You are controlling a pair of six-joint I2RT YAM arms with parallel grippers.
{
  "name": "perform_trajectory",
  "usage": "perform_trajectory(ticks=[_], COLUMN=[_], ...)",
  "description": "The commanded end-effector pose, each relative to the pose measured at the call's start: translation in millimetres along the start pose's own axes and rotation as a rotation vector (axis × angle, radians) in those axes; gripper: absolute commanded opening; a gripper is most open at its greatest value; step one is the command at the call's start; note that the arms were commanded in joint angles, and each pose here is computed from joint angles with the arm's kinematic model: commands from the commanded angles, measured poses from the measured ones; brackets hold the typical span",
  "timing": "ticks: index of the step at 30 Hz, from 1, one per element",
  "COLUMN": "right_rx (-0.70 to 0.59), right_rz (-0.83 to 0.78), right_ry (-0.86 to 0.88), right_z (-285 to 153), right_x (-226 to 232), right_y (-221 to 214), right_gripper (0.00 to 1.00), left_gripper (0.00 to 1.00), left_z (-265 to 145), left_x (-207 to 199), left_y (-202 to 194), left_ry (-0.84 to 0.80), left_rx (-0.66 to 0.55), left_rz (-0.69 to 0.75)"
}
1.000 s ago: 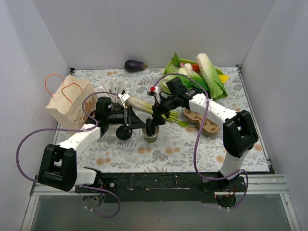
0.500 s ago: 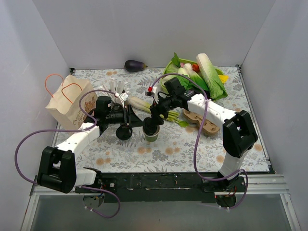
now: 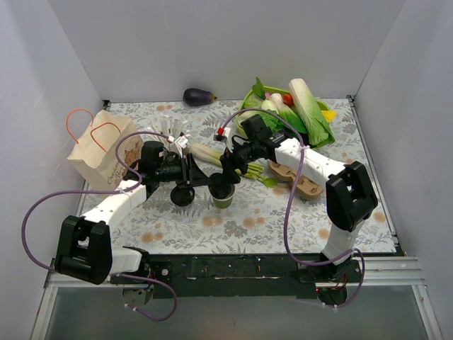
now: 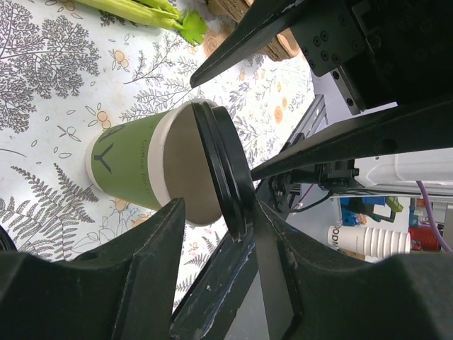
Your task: Pack the takeout coffee
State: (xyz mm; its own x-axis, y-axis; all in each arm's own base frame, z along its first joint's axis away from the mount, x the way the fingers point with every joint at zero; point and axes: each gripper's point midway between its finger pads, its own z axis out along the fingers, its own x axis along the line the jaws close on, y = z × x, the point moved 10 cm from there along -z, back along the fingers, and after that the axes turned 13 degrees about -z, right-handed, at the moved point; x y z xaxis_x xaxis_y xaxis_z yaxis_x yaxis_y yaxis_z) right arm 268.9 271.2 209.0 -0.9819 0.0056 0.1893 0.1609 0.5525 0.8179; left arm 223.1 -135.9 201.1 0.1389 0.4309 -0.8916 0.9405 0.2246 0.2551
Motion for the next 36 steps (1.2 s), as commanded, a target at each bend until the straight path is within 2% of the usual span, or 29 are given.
perform_trajectory(ticks=[1,7,36], right_rx=[-0.038,-0.035,-0.010], right_rz=[-0.031,-0.025,-0.013], right_ry=[-0.013,-0.015,-0.030], right_z=[1.9,2.5,3.0], right_x=[-5.5,-6.3,-6.8], right_y=[14.0,14.0,8.9], right_gripper=[0.75,0.74,0.74], left_gripper=[0.41,0.38,0.39], left_z=[-2.3,0.3,7.5], left_x=[-0.9,2.9,20.0], left_y=[2.4,2.2,-5.8], left_ry=[0.005,0.011,-0.004], left_rx=[-0.028,-0.029,-0.029], left_rz=[0.019,0.007,-0.046])
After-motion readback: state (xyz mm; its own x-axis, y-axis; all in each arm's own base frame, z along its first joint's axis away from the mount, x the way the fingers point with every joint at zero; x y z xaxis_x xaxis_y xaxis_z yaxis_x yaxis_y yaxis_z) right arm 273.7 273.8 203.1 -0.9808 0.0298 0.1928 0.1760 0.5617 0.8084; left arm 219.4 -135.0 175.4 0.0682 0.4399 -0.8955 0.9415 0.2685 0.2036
